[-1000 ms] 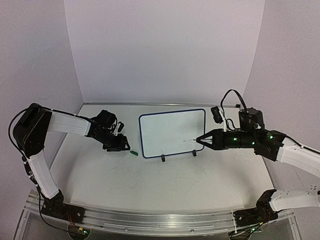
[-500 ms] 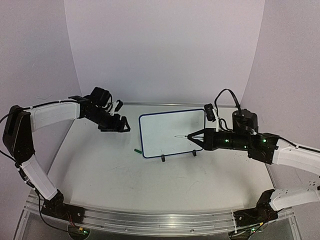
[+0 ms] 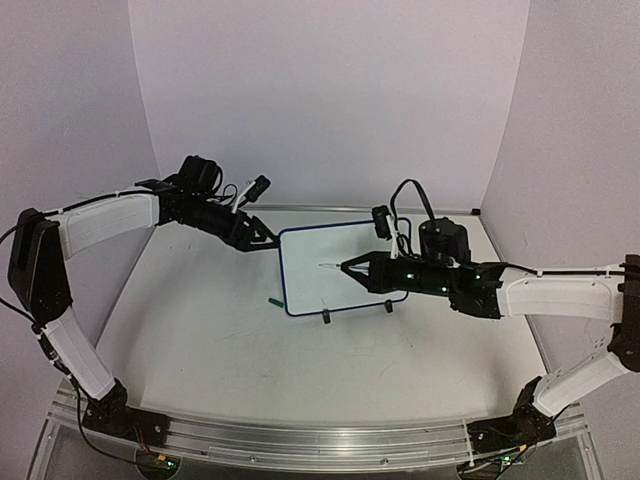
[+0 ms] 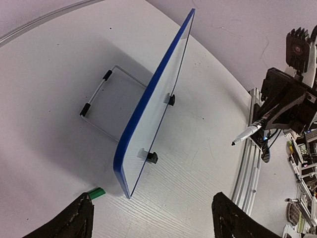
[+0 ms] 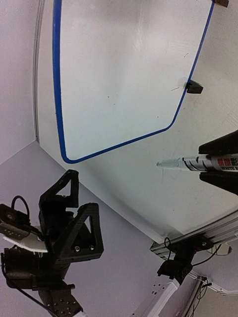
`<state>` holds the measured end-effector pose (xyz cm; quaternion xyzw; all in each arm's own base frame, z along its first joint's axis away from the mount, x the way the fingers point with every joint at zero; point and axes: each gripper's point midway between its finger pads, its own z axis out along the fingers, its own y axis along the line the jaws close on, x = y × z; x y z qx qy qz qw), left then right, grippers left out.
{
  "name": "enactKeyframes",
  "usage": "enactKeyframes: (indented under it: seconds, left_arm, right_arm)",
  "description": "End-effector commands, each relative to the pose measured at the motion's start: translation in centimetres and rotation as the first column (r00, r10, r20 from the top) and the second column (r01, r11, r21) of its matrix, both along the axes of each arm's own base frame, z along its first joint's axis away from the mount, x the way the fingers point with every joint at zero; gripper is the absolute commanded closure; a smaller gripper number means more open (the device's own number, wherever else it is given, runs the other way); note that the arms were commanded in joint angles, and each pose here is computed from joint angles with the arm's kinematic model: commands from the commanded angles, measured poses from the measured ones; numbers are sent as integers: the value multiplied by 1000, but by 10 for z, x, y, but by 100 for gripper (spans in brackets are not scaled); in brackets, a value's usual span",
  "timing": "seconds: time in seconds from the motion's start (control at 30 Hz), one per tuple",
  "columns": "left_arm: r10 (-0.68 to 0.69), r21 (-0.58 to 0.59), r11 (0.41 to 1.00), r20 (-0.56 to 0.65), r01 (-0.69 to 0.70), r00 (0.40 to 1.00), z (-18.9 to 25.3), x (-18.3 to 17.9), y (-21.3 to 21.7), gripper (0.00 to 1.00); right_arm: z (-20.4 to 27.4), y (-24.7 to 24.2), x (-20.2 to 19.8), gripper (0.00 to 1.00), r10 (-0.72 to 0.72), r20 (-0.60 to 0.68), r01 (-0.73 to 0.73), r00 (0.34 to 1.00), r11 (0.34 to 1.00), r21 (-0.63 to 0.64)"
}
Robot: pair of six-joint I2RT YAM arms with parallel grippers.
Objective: Write a sentence on the whiteboard
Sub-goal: Hold the whiteboard at the center of the board.
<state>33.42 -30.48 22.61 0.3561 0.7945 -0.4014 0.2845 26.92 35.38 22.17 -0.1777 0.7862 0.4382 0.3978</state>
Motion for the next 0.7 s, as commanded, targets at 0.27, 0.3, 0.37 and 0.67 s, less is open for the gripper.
enactKeyframes:
  seconds: [0.27,0.3,0.37,0.67]
  left_arm:
    - [-133,-54,989,81,138,988,-4,15,-20,53]
    - [-134,-53,989,82,139,988,-5,15,-21,55]
    - [-135,-52,989,76,139,988,-8,17,-21,59]
    - [-116,-6,993,69,117,991,-27,27,-22,66]
  right_arm:
    - [37,33,36,100,-33,109,25,993,997,76]
    - [36,35,37,100,-30,110,22,994,997,74]
    - [36,39,39,100,-25,110,17,994,997,74]
    - [32,50,45,100,-7,105,-3,994,996,88]
